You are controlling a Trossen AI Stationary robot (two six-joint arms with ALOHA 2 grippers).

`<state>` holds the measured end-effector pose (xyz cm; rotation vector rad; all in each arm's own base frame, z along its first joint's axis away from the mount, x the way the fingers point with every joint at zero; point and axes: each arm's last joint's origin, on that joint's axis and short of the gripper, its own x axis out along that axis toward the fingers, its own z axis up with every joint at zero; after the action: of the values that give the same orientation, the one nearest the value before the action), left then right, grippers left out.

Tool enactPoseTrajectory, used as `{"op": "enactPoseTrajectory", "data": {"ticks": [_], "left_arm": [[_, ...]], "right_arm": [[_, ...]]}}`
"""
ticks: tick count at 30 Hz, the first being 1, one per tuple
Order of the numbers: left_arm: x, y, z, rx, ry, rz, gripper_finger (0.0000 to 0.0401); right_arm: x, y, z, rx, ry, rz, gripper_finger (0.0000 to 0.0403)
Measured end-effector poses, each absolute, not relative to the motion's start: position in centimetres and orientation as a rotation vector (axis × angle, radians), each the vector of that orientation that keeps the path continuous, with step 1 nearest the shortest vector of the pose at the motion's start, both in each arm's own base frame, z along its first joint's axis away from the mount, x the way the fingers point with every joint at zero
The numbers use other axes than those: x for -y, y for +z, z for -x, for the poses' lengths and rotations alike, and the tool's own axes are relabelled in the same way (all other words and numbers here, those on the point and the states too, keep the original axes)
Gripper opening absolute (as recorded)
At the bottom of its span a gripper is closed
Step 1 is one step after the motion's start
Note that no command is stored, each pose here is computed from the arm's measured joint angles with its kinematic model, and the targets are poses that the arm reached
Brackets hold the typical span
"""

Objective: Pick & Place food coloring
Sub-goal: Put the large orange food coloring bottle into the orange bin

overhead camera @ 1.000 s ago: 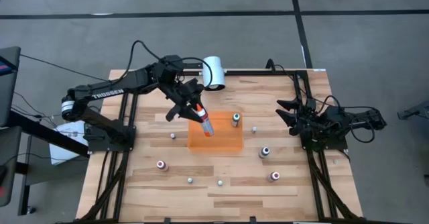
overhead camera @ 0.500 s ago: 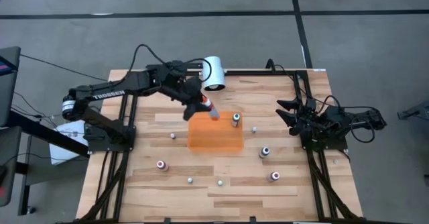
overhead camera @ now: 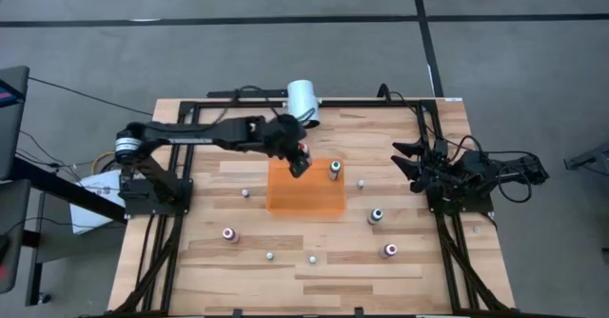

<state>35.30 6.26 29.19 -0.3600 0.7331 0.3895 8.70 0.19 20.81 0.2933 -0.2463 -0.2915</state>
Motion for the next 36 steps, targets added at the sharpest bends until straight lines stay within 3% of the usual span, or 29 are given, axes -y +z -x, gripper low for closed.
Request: {"op": "enactPoseTrajectory", "data": {"ticks": [11,36], "left_arm": [[-6.3,23.7,-39.3,-0.760,0.435,0.333,0.0155],[-5.3,20.2,-41.7,-0.747,0.440,0.215,0.0155]], "right_arm": [[-0.2,20.7,-8.7,0.243,-0.290,-0.315,0.0240],[-0.2,20.5,-8.8,0.214,-0.294,-0.305,0.0240]]}}
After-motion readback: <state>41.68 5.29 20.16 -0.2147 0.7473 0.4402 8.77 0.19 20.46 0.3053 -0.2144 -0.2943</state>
